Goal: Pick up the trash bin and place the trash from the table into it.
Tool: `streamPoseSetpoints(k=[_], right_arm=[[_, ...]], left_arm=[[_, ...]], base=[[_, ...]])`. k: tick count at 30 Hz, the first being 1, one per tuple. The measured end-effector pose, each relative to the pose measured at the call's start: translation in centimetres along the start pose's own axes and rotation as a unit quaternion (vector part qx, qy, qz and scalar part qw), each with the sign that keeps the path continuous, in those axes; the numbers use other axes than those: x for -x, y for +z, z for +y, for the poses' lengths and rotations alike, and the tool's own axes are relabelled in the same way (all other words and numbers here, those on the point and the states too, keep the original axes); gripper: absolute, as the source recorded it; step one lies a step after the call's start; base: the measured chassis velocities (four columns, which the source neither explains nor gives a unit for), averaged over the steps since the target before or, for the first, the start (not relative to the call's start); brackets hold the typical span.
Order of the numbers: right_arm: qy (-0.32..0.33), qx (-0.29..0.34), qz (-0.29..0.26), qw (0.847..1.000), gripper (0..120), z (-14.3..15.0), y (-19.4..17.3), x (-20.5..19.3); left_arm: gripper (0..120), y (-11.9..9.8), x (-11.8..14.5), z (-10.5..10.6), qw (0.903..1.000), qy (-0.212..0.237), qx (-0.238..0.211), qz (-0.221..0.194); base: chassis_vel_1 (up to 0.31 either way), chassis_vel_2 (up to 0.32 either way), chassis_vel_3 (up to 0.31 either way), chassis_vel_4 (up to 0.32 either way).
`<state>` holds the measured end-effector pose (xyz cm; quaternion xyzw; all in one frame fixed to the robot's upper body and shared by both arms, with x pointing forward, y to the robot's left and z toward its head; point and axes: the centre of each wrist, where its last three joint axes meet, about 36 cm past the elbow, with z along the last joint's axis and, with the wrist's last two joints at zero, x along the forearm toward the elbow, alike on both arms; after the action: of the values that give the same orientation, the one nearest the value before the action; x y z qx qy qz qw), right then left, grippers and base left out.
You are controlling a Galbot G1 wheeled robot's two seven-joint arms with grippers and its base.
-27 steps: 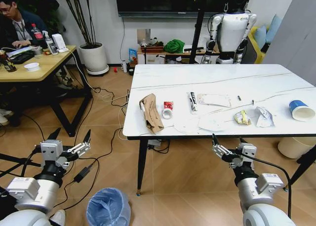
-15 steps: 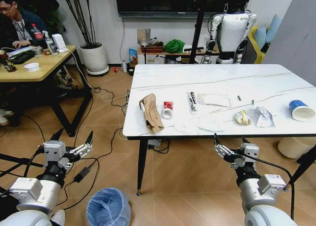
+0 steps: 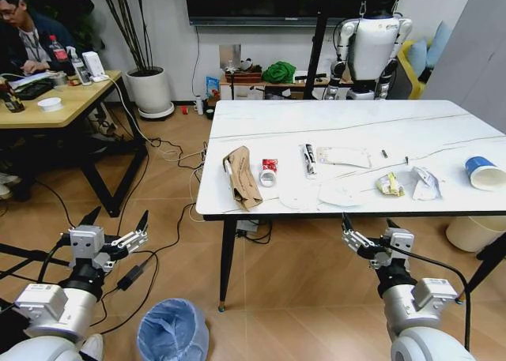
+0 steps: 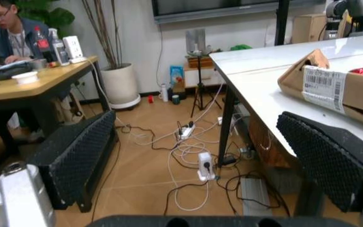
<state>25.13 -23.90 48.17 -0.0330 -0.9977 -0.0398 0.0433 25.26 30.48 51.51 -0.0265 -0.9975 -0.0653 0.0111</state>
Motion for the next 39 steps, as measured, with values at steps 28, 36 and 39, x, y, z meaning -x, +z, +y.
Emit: streamPoseSetpoints(k=[28,36,39], right_arm=[[0.004,-0.002,-0.005,1.0,100,-0.05,0.24,-0.01],[0.008,-0.002,-0.006,1.0,100,-0.08,0.27,-0.01],[0.008,-0.002,-0.005,1.0,100,-0.06,0.29,-0.02]], left_arm=[[100,0.09,0.0,0.11,1.0,0.002,0.001,0.0],[100,0.07,0.06,0.12,1.0,0.004,0.003,-0.001],[100,-0.02,0.11,0.16,1.0,0.004,0.003,-0.002]], base=[[0.0,0.0,0.0,0.0],[0.0,0.0,0.0,0.0],[0.0,0.0,0.0,0.0]])
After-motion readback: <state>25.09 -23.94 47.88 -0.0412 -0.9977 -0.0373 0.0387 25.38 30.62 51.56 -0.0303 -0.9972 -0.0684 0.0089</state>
